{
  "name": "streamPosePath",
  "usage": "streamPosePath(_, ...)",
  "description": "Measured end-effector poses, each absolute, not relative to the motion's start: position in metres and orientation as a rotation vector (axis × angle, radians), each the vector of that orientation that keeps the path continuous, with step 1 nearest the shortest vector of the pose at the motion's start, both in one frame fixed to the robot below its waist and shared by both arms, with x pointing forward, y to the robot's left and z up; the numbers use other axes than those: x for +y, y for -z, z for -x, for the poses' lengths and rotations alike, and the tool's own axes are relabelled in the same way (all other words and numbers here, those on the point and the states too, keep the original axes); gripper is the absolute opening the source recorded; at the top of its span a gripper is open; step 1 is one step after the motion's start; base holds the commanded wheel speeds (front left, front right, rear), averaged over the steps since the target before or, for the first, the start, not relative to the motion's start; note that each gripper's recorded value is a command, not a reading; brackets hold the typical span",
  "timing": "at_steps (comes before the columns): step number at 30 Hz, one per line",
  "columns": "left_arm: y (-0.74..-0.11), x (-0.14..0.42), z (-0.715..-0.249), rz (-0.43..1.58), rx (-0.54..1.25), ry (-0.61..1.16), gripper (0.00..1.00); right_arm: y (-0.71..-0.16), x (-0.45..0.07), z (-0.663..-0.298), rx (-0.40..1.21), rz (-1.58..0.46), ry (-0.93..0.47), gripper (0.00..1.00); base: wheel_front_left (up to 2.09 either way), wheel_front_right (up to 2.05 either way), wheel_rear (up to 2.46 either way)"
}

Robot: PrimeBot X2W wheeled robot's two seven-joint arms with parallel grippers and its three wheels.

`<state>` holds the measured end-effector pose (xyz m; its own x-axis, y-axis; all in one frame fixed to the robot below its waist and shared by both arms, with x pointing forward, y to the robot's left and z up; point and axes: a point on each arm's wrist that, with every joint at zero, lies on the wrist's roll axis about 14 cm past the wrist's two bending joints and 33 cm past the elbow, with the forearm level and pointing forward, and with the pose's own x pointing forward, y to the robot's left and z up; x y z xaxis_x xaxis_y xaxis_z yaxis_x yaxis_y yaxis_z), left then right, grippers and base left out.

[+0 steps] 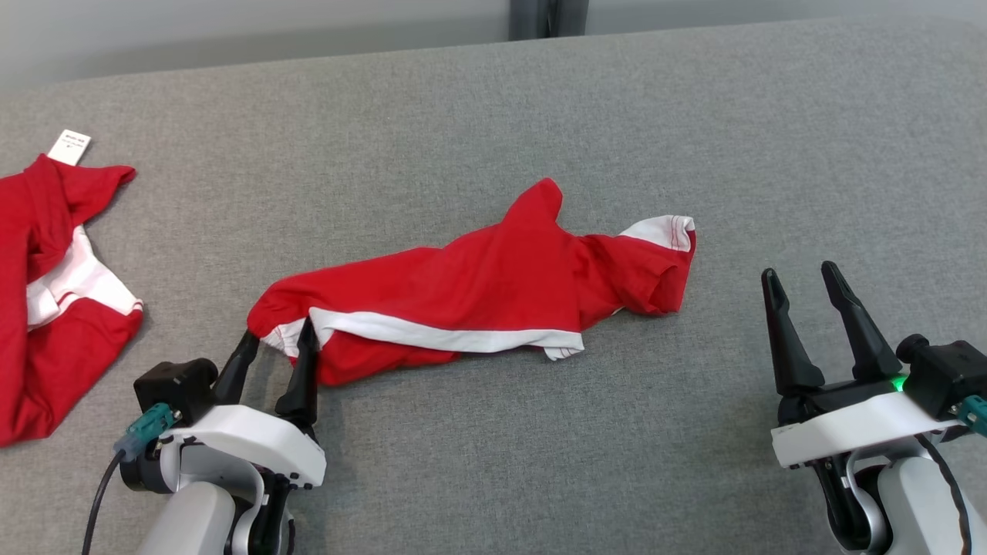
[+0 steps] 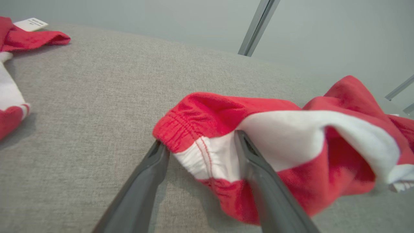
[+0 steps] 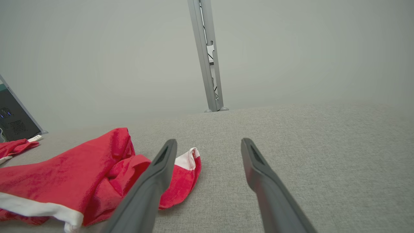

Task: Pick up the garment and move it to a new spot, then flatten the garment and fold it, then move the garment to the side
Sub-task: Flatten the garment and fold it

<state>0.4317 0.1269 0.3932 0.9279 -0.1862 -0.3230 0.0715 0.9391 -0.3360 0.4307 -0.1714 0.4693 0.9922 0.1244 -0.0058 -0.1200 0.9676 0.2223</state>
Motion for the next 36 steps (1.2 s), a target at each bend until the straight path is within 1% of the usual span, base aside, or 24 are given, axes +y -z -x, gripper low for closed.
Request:
streamPosePath(5, -0.414, 0.134, -0.431, 0.312, 0.252, 0.086, 1.00, -0.480, -0.171, -0.429, -0.009, -0.216, -0.129, 1.00, 0.00, 0.00, 0.00)
streamPosePath(11, -0.456, 0.151, -0.435, 0.251, 0.097, 0.037, 1.00, -0.491, -0.169, -0.426, -0.038, -0.199, -0.138, 1.00, 0.00, 0.00, 0.00)
streamPosePath(13, -0.471, 0.156, -0.435, 0.243, 0.047, 0.022, 1.00, -0.493, -0.167, -0.423, -0.045, -0.193, -0.143, 1.00, 0.00, 0.00, 0.00)
streamPosePath(15, -0.499, 0.167, -0.435, 0.198, -0.044, -0.002, 1.00, -0.499, -0.166, -0.420, -0.061, -0.180, -0.148, 1.00, 0.00, 0.00, 0.00)
streamPosePath(19, -0.503, 0.174, -0.420, 0.141, -0.059, -0.015, 1.00, -0.502, -0.166, -0.413, -0.067, -0.165, -0.148, 1.00, 0.00, 0.00, 0.00)
streamPosePath(25, -0.497, 0.179, -0.405, 0.117, -0.038, -0.024, 1.00, -0.505, -0.168, -0.408, -0.071, -0.165, -0.139, 1.00, 0.00, 0.00, 0.00)
streamPosePath(36, -0.491, 0.180, -0.402, 0.116, -0.015, -0.026, 1.00, -0.504, -0.164, -0.410, -0.066, -0.168, -0.146, 1.00, 0.00, 0.00, 0.00)
